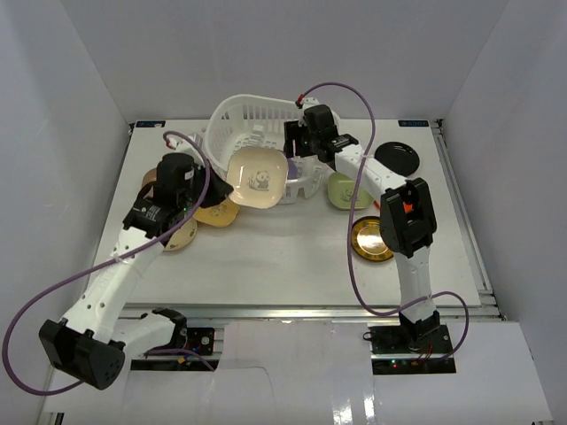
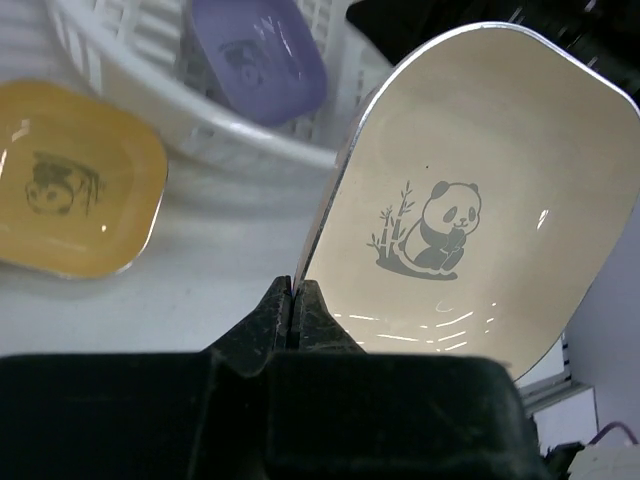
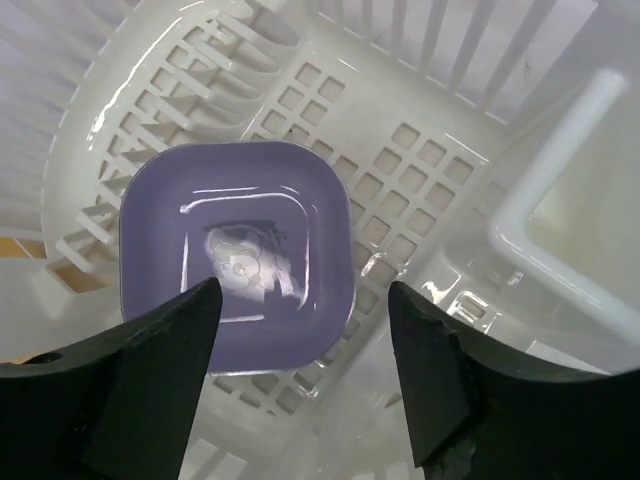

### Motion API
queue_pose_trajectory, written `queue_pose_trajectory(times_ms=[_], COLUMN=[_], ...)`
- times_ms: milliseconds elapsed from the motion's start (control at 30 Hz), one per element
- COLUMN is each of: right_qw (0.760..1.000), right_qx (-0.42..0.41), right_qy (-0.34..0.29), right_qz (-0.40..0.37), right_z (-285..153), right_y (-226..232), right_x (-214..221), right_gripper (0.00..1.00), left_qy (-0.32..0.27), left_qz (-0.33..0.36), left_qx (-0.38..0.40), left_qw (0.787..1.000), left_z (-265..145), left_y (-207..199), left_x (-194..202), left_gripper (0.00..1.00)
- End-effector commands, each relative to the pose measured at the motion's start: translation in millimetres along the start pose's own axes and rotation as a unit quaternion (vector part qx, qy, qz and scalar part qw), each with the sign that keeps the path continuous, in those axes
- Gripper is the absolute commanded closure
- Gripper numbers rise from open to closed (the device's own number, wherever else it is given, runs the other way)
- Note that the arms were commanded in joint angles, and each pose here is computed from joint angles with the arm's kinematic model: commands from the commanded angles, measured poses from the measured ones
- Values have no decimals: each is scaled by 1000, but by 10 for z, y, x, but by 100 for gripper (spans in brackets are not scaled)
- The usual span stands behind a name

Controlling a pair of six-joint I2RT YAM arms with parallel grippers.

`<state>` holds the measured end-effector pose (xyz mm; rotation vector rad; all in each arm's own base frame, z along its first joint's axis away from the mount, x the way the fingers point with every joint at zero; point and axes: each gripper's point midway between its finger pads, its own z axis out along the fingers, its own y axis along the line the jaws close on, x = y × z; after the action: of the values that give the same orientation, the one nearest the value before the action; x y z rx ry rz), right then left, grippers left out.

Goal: Place the plates into the plastic bin on the countertop

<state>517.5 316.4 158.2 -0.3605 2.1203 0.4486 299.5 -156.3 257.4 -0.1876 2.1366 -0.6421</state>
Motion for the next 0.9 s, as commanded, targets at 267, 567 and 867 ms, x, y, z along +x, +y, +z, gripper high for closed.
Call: queue_pose_trajectory(times_ms=[267,567,867], right_qw=[982,976,974], right_qx=[69,154,161], right_qy=[-175,-89,-2], right_qz=[13,128,157], right_z=[-1504,-1879,-1576], right_y=[-307,-1517,-1855], right_x=[-1527,185,1046], right_gripper=[43,62,40], left_qy=[-57,-9,-30], left_qz=[25,32,56], left_qx=[-71,-97,-73], left_qw=[996,995,995], left_z=[902,1941,1914], left_y=[-183,-97,-292], left_x=[-950,-903,-1169], left_gripper=[100,98,13])
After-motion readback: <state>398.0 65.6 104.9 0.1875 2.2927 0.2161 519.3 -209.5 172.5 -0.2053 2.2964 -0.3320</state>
